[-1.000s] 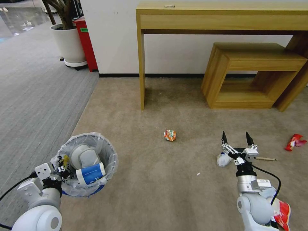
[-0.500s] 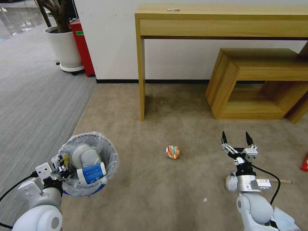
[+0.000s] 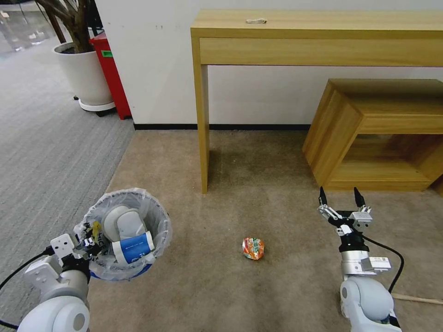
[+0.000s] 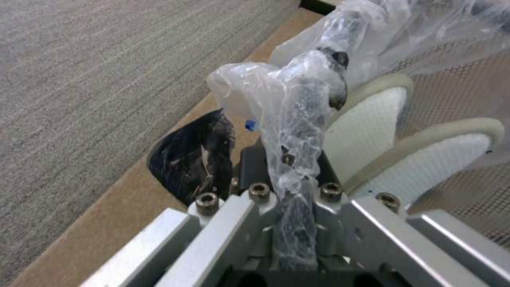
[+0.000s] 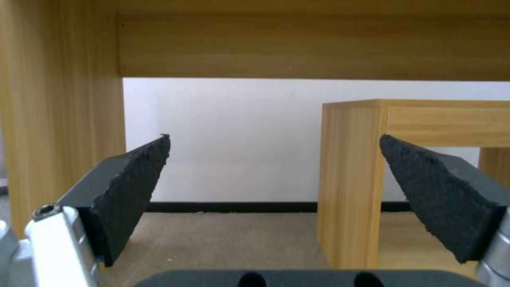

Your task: Pick up the trash bin and place the garbage on the floor into it.

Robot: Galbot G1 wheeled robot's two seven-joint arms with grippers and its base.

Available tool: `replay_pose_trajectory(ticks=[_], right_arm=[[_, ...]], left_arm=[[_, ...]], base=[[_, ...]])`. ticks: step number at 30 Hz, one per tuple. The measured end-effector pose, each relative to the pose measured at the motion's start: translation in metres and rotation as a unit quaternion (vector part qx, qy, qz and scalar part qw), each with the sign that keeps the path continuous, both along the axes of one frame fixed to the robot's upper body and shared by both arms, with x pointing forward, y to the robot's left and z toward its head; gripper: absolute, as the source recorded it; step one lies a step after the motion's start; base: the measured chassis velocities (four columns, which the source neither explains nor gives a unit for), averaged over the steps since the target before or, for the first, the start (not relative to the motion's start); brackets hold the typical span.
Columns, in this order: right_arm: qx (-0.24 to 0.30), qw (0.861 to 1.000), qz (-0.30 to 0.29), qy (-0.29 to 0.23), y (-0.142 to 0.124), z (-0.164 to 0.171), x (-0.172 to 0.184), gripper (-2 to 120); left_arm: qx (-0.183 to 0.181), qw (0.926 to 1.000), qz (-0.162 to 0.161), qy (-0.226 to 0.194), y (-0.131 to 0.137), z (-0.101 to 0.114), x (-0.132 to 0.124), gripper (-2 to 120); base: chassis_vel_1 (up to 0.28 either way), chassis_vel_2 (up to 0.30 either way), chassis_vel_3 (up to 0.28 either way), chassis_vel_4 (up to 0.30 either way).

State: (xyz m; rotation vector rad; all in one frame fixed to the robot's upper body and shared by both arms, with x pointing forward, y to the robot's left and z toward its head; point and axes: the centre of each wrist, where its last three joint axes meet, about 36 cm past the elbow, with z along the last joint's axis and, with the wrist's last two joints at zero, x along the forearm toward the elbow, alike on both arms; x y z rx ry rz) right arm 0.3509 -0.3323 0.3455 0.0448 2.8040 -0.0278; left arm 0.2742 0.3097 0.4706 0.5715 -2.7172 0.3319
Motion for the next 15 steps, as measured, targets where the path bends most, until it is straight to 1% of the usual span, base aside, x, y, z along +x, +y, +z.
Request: replay_pose_trajectory(ticks=[3, 5, 15], right_arm=[[-0.001, 1.0, 0.002, -0.001, -0.0001, 0.0011, -0.0003, 100], [-0.004, 1.0, 0.004, -0.003, -0.001, 0.0025, -0.0006, 100], [-0.006, 1.0, 0.007, -0.004, -0.0014, 0.0028, -0.0022, 100]], left_arm=[[0.004, 1.0, -0.001, -0.006, 0.0011, -0.0025, 0.0003, 1], [0.013, 0.9998, 0.001, -0.015, 0.0032, -0.0073, 0.0007, 1], [0.017, 0.9996, 0.001, -0.022, 0.0039, -0.0099, 0.0002, 1]], base=[[0.016, -0.023, -0.01, 0.015], [0.0, 0.0, 0.0, 0.0], [0.0, 0.0, 0.0, 0.0]])
